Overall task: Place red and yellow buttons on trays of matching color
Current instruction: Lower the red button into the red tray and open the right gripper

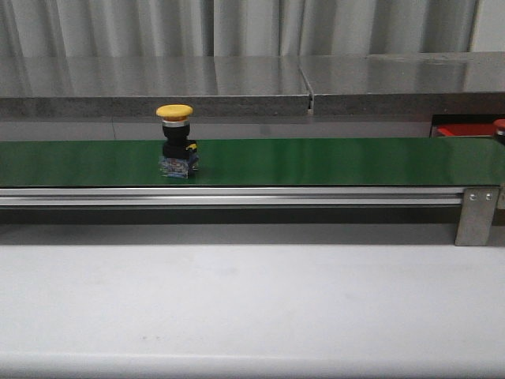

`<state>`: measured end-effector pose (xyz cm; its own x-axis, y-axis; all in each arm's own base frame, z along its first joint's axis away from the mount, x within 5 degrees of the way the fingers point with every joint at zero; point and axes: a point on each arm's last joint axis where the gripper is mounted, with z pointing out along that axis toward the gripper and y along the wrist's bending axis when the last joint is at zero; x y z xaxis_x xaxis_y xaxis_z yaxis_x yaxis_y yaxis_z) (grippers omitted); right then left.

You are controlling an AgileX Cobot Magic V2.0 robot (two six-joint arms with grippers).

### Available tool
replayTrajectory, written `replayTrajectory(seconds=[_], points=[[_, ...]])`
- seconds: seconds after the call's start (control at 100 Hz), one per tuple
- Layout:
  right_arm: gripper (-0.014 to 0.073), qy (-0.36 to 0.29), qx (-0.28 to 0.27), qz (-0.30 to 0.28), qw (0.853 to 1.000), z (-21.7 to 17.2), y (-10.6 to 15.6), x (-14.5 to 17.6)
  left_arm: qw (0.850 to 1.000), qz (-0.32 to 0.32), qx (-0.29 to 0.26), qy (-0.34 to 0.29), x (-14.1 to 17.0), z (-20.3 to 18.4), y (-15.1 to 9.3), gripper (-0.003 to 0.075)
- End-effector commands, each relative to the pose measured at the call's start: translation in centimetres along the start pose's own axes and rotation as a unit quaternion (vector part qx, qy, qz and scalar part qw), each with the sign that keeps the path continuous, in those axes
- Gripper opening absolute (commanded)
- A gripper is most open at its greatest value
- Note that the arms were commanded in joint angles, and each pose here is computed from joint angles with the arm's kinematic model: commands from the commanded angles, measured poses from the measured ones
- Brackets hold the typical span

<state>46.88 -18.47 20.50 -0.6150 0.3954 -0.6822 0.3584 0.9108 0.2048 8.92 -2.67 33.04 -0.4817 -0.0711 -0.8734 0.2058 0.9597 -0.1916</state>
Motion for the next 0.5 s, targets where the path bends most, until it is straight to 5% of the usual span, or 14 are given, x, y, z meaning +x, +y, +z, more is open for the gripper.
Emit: replayTrajectory(seconds=[0.0,0.49], points=[[0.0530,-0.074,-0.007,-0.004,0.997,-4.4,1.0,-3.5,0.999,-0.006,0.010,-0.042,-1.3,-0.4,-0.3,-0.0020],[0.0530,-0.100,-0.010,-0.051,0.994,-13.0,3.5,-2.1,0.999,-0.006,0.010,-0.042,-1.3,-0.4,-0.3,-0.0020]])
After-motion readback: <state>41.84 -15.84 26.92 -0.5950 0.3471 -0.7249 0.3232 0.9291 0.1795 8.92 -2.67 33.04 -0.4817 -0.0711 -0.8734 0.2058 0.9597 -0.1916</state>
